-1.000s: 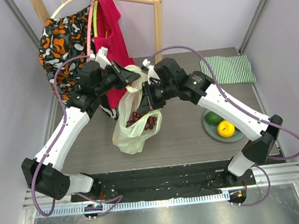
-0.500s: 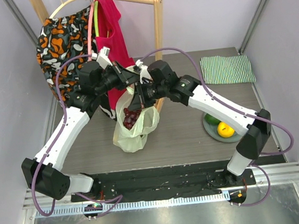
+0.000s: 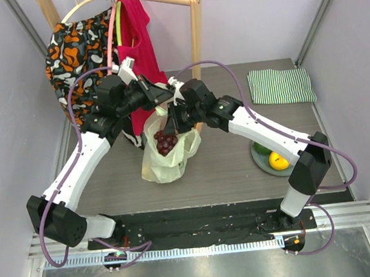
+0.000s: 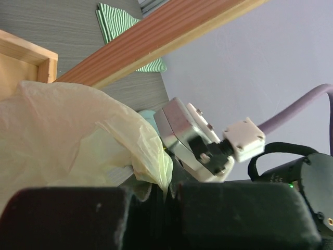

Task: Place the fruits into the plastic bag

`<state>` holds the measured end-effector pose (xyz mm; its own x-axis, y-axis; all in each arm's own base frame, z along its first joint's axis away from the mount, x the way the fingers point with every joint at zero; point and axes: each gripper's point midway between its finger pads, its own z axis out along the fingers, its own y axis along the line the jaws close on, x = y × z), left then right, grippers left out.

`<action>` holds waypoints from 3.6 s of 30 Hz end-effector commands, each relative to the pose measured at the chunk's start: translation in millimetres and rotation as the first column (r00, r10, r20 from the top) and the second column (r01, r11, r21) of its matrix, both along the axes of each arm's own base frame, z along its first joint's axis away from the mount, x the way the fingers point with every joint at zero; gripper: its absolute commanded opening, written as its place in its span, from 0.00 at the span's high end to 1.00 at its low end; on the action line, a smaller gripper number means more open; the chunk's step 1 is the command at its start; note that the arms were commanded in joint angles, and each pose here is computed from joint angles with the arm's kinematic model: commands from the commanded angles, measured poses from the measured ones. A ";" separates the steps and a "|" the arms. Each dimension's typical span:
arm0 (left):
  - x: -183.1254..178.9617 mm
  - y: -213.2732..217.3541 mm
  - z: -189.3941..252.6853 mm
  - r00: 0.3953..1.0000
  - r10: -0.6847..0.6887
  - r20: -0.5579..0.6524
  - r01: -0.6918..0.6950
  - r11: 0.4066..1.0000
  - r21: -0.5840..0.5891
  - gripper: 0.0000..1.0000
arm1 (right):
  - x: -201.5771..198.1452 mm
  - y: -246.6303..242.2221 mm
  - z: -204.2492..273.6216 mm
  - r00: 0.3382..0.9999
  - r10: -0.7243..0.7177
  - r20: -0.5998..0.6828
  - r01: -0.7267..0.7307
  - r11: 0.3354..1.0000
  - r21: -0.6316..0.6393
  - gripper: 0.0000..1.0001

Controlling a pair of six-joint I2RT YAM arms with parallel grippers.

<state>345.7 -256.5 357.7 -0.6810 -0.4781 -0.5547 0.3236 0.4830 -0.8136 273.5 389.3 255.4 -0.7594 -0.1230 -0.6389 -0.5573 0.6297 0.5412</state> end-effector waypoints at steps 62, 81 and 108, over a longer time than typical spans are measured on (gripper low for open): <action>9.6 27.5 9.5 0.997 0.070 0.031 -0.069 0.997 -0.025 1.00 | -22.3 -175.6 -147.0 0.944 -0.254 -0.209 0.136 0.880 -0.455 0.24; 9.1 56.8 29.3 0.981 0.146 0.131 -0.165 0.975 0.151 1.00 | 26.0 -190.6 147.8 0.881 -0.321 0.348 0.381 0.917 -0.118 0.99; -8.6 49.2 33.1 0.990 0.100 0.097 -0.108 0.991 0.075 1.00 | 19.0 -213.8 191.6 0.770 -0.451 0.451 0.476 0.877 0.065 0.13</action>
<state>344.3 -207.4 369.4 -0.6079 -0.4817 -0.6312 0.2813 0.6127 -0.7385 309.7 179.4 372.8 -0.5617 0.0365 -0.8266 -0.2656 0.9382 0.2219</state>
